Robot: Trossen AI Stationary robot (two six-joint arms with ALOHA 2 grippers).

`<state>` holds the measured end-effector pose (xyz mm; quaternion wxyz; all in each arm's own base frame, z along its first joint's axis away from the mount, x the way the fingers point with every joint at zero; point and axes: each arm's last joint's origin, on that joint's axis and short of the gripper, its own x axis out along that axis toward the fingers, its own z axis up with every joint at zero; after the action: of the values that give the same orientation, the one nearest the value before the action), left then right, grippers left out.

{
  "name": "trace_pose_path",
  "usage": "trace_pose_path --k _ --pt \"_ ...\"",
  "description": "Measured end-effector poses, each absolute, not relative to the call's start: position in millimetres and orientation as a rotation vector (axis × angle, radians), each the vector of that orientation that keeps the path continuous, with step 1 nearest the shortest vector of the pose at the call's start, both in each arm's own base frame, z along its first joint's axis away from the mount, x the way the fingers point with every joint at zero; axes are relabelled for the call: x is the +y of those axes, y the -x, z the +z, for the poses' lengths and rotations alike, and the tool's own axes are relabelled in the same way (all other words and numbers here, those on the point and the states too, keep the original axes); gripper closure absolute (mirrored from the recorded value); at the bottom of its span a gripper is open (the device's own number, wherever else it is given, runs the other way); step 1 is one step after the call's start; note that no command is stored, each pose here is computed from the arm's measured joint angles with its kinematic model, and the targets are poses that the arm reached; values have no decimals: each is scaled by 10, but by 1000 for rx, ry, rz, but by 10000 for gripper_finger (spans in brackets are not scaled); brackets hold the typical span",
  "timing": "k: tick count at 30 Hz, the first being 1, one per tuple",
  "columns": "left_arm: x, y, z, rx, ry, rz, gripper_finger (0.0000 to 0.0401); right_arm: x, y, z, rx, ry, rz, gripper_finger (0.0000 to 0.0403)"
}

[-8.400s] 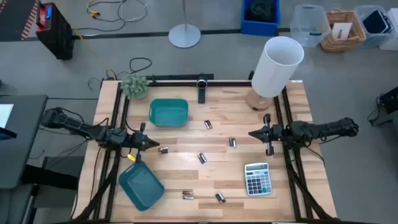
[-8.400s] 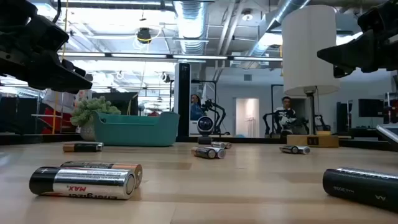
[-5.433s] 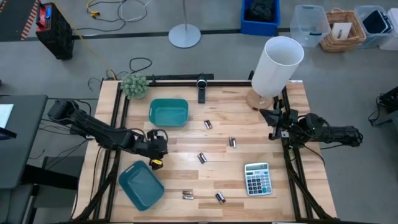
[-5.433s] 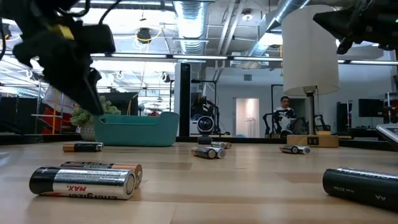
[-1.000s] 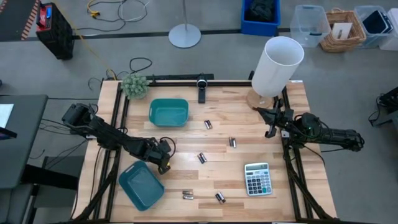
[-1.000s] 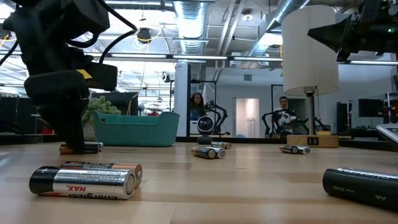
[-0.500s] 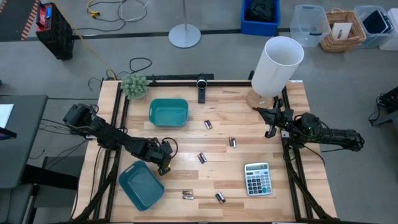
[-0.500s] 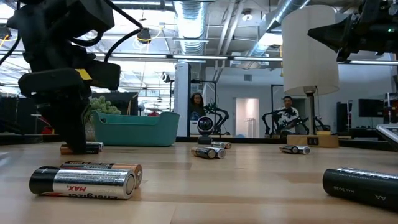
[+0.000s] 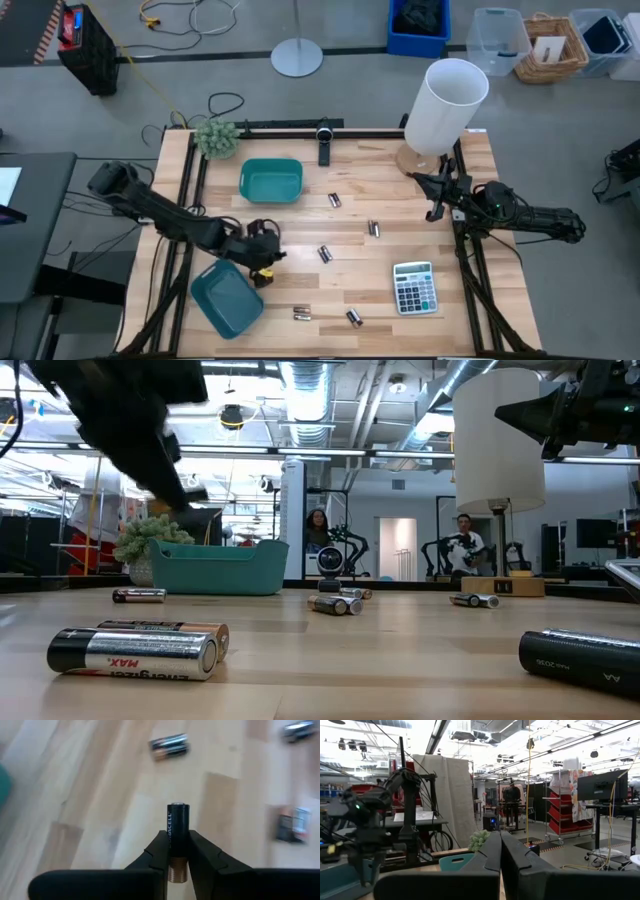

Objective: Sort batteries
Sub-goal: Put the black battery into the blue bin, then put the silver battery into the green bin

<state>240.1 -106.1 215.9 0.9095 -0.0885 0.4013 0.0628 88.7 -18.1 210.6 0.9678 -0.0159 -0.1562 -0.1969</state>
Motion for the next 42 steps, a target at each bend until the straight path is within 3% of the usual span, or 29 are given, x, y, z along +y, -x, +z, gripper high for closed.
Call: trace_pose_path --k 8,12,20,27,31,42 --pt "-1336 -2093 2413 823 292 -127 360 -181 -886 2109 -318 32 -398 385" --pt "-1466 -1916 2416 958 448 -201 360 -181 -881 2123 -336 23 -397 385" --pt "-1543 -1586 2229 1243 574 70 359 -179 -879 2128 -347 -3 -390 385" --pt "-1530 -1540 2216 1212 546 149 245 -170 -883 2125 -344 -4 -366 381" --pt "-1522 -1543 2214 1213 530 144 206 -147 -888 2125 -343 -7 -338 359" --pt "-1296 -1742 2235 1002 350 269 229 -107 -1041 2125 -233 7 -289 295"
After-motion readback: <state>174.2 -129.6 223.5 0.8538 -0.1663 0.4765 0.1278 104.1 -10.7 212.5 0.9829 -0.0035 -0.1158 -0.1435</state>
